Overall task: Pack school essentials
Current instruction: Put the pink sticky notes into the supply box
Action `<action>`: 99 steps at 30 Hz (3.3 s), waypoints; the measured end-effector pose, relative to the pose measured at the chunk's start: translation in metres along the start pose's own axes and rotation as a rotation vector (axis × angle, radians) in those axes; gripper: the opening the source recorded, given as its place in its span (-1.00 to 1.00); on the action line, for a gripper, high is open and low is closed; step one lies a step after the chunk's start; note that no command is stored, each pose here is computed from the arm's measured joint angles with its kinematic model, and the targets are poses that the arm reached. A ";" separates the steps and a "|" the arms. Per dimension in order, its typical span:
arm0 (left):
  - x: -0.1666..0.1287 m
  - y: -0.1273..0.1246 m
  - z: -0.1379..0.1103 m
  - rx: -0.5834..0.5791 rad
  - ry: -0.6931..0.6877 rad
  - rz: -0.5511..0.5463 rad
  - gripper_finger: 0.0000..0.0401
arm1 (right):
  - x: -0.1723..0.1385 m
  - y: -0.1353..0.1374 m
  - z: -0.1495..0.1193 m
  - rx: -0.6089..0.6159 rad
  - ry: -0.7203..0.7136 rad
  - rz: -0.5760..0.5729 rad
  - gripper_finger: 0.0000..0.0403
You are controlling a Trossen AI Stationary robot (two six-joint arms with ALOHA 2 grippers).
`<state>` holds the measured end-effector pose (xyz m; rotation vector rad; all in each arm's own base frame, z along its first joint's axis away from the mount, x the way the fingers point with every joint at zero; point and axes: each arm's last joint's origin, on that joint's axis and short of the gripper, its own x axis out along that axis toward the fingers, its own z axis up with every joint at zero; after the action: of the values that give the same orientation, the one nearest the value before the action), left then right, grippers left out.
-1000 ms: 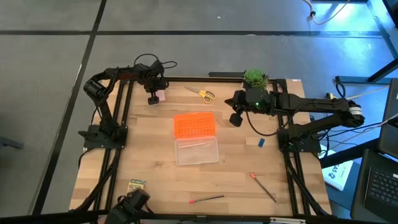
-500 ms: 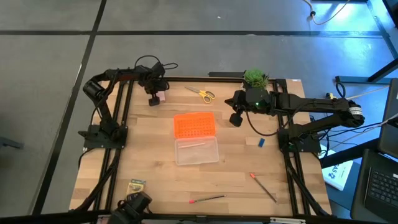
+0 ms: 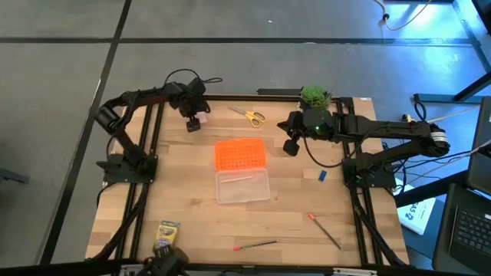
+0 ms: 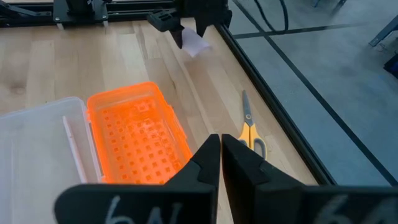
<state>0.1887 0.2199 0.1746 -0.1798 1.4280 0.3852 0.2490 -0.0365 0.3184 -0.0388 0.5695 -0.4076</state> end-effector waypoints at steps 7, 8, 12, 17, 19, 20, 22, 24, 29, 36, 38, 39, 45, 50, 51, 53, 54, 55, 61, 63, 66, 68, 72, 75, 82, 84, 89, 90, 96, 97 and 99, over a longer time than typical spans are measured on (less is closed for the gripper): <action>-0.035 -0.029 0.001 -0.074 -0.062 0.004 0.43 | 0.000 0.000 0.000 0.000 0.000 0.000 -0.90; -0.041 -0.036 0.002 -0.084 -0.081 0.003 0.43 | 0.000 0.000 0.000 0.000 0.000 0.000 -0.90; -0.063 -0.063 0.004 -0.108 -0.161 -0.009 0.43 | 0.000 0.000 0.000 0.000 0.000 0.000 -0.90; -0.083 -0.109 0.007 -0.083 -0.239 -0.052 0.43 | 0.000 0.000 0.000 0.000 0.000 0.000 -0.90; -0.088 -0.129 0.007 -0.062 -0.252 -0.081 0.43 | 0.000 0.000 0.000 0.000 0.000 0.000 -0.90; -0.090 -0.138 0.006 -0.057 -0.259 -0.096 0.43 | 0.000 0.000 0.000 0.000 0.000 0.000 -0.90; -0.094 -0.158 0.005 -0.049 -0.267 -0.127 0.43 | 0.000 0.000 0.000 0.000 0.000 0.000 -0.90; -0.096 -0.174 0.002 -0.045 -0.266 -0.149 0.43 | 0.000 0.000 0.000 0.000 0.000 0.000 -0.90; -0.102 -0.213 -0.003 -0.014 -0.317 -0.175 0.43 | 0.000 0.000 0.000 0.000 0.000 0.000 -0.90; -0.113 -0.250 -0.008 0.022 -0.442 -0.211 0.43 | 0.000 0.000 0.000 0.000 0.000 0.001 -0.90; -0.114 -0.257 -0.009 0.032 -0.471 -0.211 0.43 | 0.000 0.000 0.000 0.007 -0.001 0.002 -0.90; -0.115 -0.260 -0.009 0.029 -0.482 -0.214 0.43 | 0.000 0.000 0.000 0.030 0.001 0.016 -0.90; -0.108 -0.277 -0.010 0.046 -0.476 -0.213 0.43 | -0.001 0.009 -0.002 -0.005 0.021 0.299 -0.90; -0.089 -0.291 -0.005 0.066 -0.442 -0.179 0.43 | -0.005 0.017 0.000 -0.080 -0.012 0.567 -0.90; -0.083 -0.293 -0.003 0.069 -0.429 -0.170 0.43 | -0.005 0.018 -0.001 -0.093 -0.014 0.598 -0.90; -0.073 -0.297 -0.001 0.078 -0.395 -0.148 0.43 | -0.007 0.020 -0.001 -0.113 -0.021 0.644 -0.90; -0.067 -0.298 0.000 0.081 -0.380 -0.138 0.43 | -0.007 0.020 -0.001 -0.123 -0.025 0.658 -0.90; -0.063 -0.300 0.001 0.085 -0.366 -0.130 0.43 | -0.007 0.021 -0.001 -0.132 -0.029 0.670 -0.90; -0.040 -0.308 0.005 0.099 -0.312 -0.100 0.43 | -0.009 0.023 -0.002 -0.145 -0.028 0.762 -0.90; -0.035 -0.309 0.005 0.104 -0.295 -0.102 0.43 | -0.009 0.023 -0.002 -0.158 -0.031 0.780 -0.90; -0.030 -0.311 0.006 0.107 -0.283 -0.111 0.43 | -0.009 0.023 -0.002 -0.176 -0.037 0.780 -0.90; -0.030 -0.312 0.006 0.107 -0.284 -0.114 0.43 | -0.009 0.023 -0.002 -0.175 -0.038 0.780 -0.90; -0.030 -0.312 0.007 0.104 -0.295 -0.121 0.43 | -0.009 0.023 -0.002 -0.176 -0.044 0.779 -0.90; -0.030 -0.313 0.008 0.104 -0.297 -0.128 0.43 | -0.009 0.023 -0.001 -0.176 -0.045 0.779 -0.90; -0.032 -0.317 0.007 0.088 -0.308 -0.149 0.43 | -0.009 0.023 -0.001 -0.175 -0.046 0.779 -0.90; -0.030 -0.321 0.006 0.095 -0.313 -0.154 0.43 | -0.009 0.023 -0.001 -0.175 -0.046 0.779 -0.90; -0.028 -0.326 0.004 0.093 -0.311 -0.162 0.43 | -0.009 0.023 -0.001 -0.175 -0.046 0.778 -0.90; -0.027 -0.326 0.004 0.093 -0.306 -0.160 0.43 | -0.009 0.023 -0.001 -0.175 -0.046 0.778 -0.90; -0.023 -0.329 0.004 0.096 -0.302 -0.166 0.43 | -0.009 0.023 -0.001 -0.175 -0.051 0.778 -0.90; -0.024 -0.329 0.004 0.095 -0.306 -0.169 0.43 | -0.009 0.023 -0.001 -0.175 -0.050 0.778 -0.90; -0.024 -0.329 0.004 0.095 -0.303 -0.167 0.43 | -0.009 0.023 -0.001 -0.175 -0.052 0.778 -0.90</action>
<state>0.3100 -0.0863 0.1632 -0.1551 1.1210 0.1967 0.2499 -0.0114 0.3191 0.0064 0.5247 0.3991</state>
